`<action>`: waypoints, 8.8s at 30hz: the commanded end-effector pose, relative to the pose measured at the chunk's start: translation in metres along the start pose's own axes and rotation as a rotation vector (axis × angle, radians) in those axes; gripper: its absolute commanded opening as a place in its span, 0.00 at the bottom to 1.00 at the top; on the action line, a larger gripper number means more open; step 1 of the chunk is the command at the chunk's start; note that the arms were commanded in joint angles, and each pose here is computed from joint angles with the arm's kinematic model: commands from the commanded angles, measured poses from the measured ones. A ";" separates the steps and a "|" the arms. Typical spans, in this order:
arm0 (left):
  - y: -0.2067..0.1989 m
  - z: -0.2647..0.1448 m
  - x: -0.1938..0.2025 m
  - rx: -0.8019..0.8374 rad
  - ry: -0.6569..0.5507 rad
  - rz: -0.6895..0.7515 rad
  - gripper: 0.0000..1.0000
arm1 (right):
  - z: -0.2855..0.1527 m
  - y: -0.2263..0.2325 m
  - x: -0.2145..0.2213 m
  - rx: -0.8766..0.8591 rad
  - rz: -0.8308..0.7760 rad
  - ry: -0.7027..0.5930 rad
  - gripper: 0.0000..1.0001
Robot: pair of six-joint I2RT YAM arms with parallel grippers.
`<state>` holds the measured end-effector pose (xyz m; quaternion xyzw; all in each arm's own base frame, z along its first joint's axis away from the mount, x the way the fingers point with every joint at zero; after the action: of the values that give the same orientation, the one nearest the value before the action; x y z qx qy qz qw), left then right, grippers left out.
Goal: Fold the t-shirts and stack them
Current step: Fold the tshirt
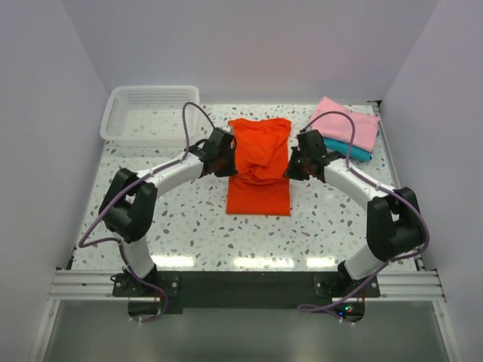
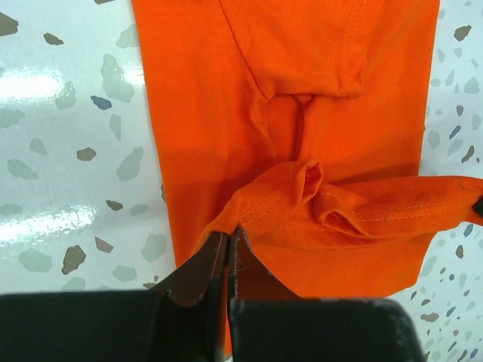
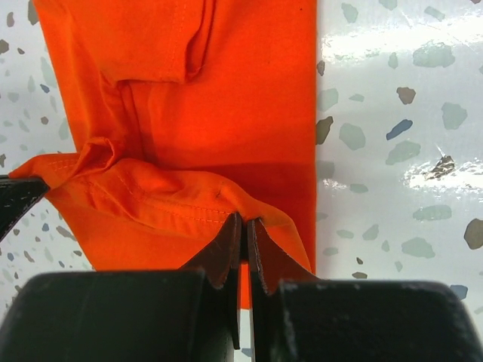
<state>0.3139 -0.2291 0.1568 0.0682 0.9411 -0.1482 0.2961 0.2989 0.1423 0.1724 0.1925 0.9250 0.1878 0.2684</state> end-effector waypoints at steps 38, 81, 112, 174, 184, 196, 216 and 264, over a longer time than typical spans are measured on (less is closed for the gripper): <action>0.034 -0.099 0.035 0.024 -0.212 -0.090 1.00 | -0.031 0.028 0.025 -0.224 -0.160 0.047 0.99; 0.062 -0.111 0.134 0.115 -0.121 -0.169 1.00 | 0.068 0.125 -0.016 -0.203 -0.265 -0.009 0.99; 0.065 -0.107 0.142 0.096 -0.102 -0.203 1.00 | 0.117 0.169 -0.002 -0.432 -0.291 0.110 0.99; 0.032 -0.017 0.118 0.228 0.003 -0.126 0.00 | -0.037 -0.043 0.088 0.042 -0.085 0.021 0.89; 0.034 -0.017 0.121 0.220 0.010 -0.132 0.00 | -0.011 -0.045 0.096 0.053 -0.084 0.109 0.55; 0.035 -0.017 0.124 0.214 0.012 -0.137 0.00 | 0.009 -0.056 0.109 0.083 -0.085 0.163 0.23; 0.029 -0.070 0.209 0.146 0.087 -0.176 0.00 | -0.067 -0.088 0.171 -0.084 -0.128 0.406 0.00; -0.030 -0.142 0.031 -0.020 -0.394 -0.098 0.00 | -0.147 0.013 0.014 -0.177 -0.186 -0.140 0.00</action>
<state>0.1797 -0.2072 0.2404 -0.0320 0.8850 -0.1659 0.4339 0.1846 0.1240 0.2693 0.1111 0.9158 0.2105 0.3235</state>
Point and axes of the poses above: each gripper's point midway between its finger pads, its own z axis out along the fingers, its own y axis along the line the jaws close on, x = y × z, the point moved 10 cm from there along -z, back along the fingers, and after that the axes turned 10 degrees about z, right-handed, at the moved point
